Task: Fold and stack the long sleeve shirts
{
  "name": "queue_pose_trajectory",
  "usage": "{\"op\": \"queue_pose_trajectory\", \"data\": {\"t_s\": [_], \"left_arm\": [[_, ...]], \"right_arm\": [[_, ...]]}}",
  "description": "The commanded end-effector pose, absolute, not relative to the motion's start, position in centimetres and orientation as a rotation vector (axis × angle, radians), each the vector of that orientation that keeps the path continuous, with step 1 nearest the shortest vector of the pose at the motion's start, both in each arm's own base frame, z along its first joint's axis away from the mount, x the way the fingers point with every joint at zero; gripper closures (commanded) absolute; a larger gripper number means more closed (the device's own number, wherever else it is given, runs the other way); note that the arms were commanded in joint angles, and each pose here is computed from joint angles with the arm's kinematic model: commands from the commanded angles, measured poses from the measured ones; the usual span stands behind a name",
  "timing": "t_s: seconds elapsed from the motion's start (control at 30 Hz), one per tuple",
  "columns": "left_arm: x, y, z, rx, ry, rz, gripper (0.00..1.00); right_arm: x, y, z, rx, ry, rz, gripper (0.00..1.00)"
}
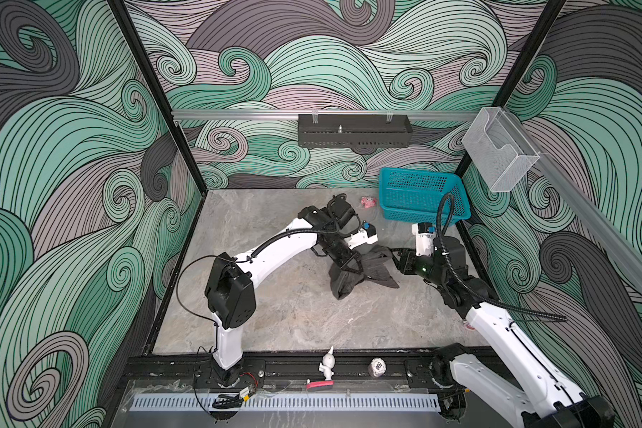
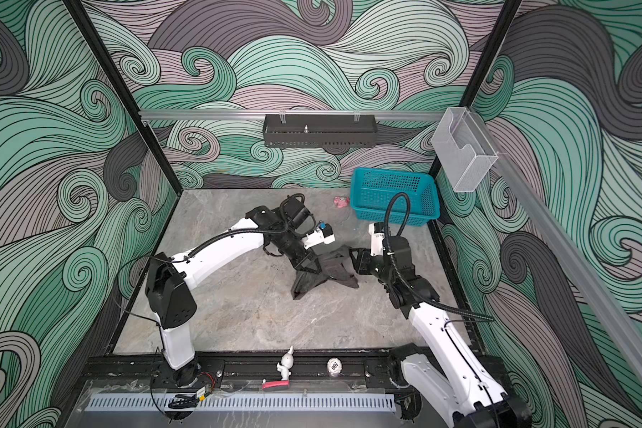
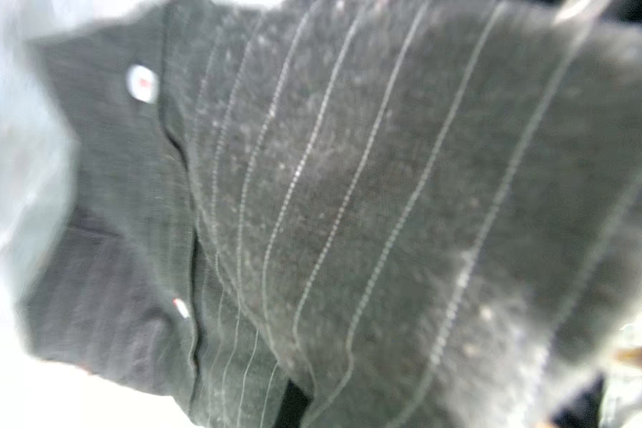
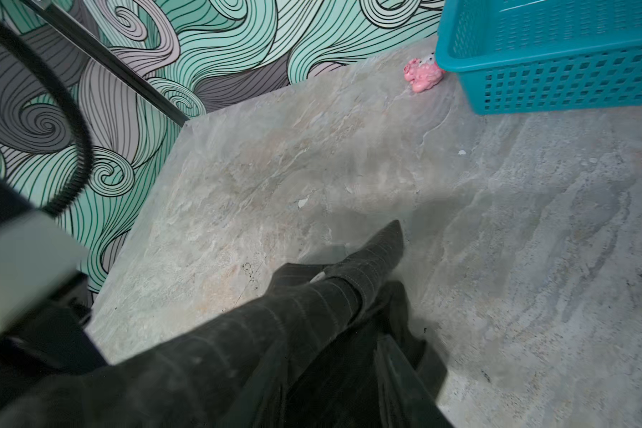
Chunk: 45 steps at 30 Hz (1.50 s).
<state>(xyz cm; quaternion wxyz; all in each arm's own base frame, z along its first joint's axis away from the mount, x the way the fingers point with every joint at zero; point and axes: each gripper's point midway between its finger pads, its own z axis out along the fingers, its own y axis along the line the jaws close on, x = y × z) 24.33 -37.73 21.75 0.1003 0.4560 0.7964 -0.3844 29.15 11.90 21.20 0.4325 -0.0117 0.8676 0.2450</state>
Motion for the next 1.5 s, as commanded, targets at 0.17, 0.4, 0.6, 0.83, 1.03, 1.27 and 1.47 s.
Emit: {"op": "queue_pose_trajectory", "data": {"t_s": [0.17, 0.4, 0.6, 0.83, 1.03, 1.27, 1.47], "left_arm": [[33.4, -34.7, 18.4, 0.699, 2.455, -1.585, 1.0], [35.5, -30.3, 5.9, 0.324, 2.833, -1.437, 1.0], [35.9, -25.6, 3.0, 0.082, 2.951, -1.256, 1.0], [35.1, -22.2, 1.3, -0.07, 3.044, -1.076, 0.85], [35.0, -20.9, 3.1, -0.107, 2.998, -1.025, 0.51], [34.6, -19.2, 5.2, -0.136, 2.958, -0.985, 0.35], [33.5, -17.2, 8.0, -0.119, 2.921, -0.913, 0.33]], "right_arm": [[29.1, 10.8, 22.6, -0.003, 2.176, 0.583, 0.56], [29.7, 11.8, 20.6, 0.011, 2.27, 0.647, 0.46], [30.0, 12.3, 18.6, 0.003, 2.328, 0.668, 0.43], [30.3, 13.3, 14.1, 0.018, 2.493, 0.713, 0.38], [29.2, 15.3, 11.5, 0.066, 2.613, 0.771, 0.36], [29.1, 18.0, 9.1, 0.084, 2.679, 0.812, 0.34], [28.5, 16.7, 8.0, 0.146, 2.745, 0.699, 0.25]]}}
